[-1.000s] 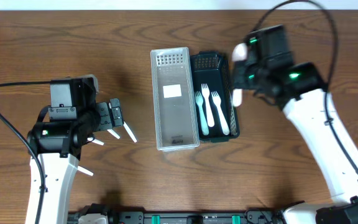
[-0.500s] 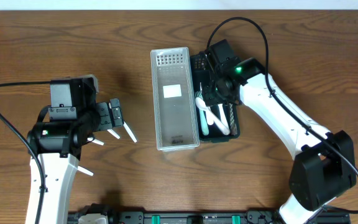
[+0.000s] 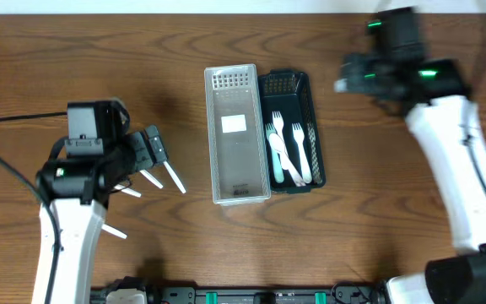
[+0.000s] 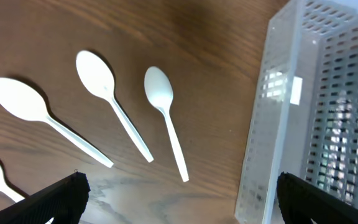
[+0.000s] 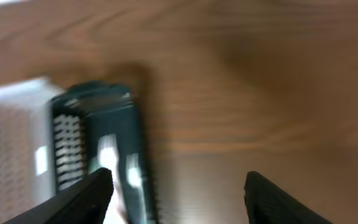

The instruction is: Pack container

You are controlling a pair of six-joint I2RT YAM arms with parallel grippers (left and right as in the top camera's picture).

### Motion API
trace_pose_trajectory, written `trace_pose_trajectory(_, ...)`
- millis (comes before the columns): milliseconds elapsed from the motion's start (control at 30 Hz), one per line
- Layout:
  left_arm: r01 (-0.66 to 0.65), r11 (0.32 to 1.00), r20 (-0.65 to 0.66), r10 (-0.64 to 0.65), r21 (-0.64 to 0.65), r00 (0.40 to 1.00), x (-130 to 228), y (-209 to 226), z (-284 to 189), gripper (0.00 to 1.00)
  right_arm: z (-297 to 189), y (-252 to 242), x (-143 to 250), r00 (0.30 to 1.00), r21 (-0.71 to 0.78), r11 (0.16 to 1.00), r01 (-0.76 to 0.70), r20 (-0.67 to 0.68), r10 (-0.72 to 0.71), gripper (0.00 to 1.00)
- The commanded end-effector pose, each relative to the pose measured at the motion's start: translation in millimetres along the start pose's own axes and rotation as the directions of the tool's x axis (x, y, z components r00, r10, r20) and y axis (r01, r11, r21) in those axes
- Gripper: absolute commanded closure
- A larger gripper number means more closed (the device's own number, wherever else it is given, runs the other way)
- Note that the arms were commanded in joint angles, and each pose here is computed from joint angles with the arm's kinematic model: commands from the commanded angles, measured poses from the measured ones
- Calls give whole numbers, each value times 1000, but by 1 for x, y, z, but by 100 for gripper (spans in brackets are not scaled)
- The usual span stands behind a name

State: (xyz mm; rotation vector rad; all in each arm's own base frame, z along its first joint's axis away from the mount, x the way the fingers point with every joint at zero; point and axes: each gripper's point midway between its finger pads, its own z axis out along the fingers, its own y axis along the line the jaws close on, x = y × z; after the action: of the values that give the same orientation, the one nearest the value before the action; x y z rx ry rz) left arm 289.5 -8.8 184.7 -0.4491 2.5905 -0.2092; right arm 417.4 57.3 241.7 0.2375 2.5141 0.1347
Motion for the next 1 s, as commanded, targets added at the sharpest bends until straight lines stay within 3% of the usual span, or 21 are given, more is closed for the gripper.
trace_pose_trajectory(0, 86, 995, -84, -90, -51, 992, 4, 5, 26, 2, 7, -35, 8, 994, 28, 997, -73, -76, 75, 29)
trace_pose_trajectory(267, 145, 978, -250, -180, -151, 951, 19, 16, 100, 2, 28, -91, 38, 965, 131, 988, -87, -233, 116, 27)
trace_pose_trajectory(533, 161, 972, -289, -206, -172, 935, 23, 19, 146, 2, 50, -96, 54, 940, 154, 984, -86, -315, 131, 26)
trace_pose_trajectory(967, 81, 979, -323, -138, -185, 936, 40, 6, 191, 2, 53, -97, 57, 935, 157, 984, -84, -328, 132, 26)
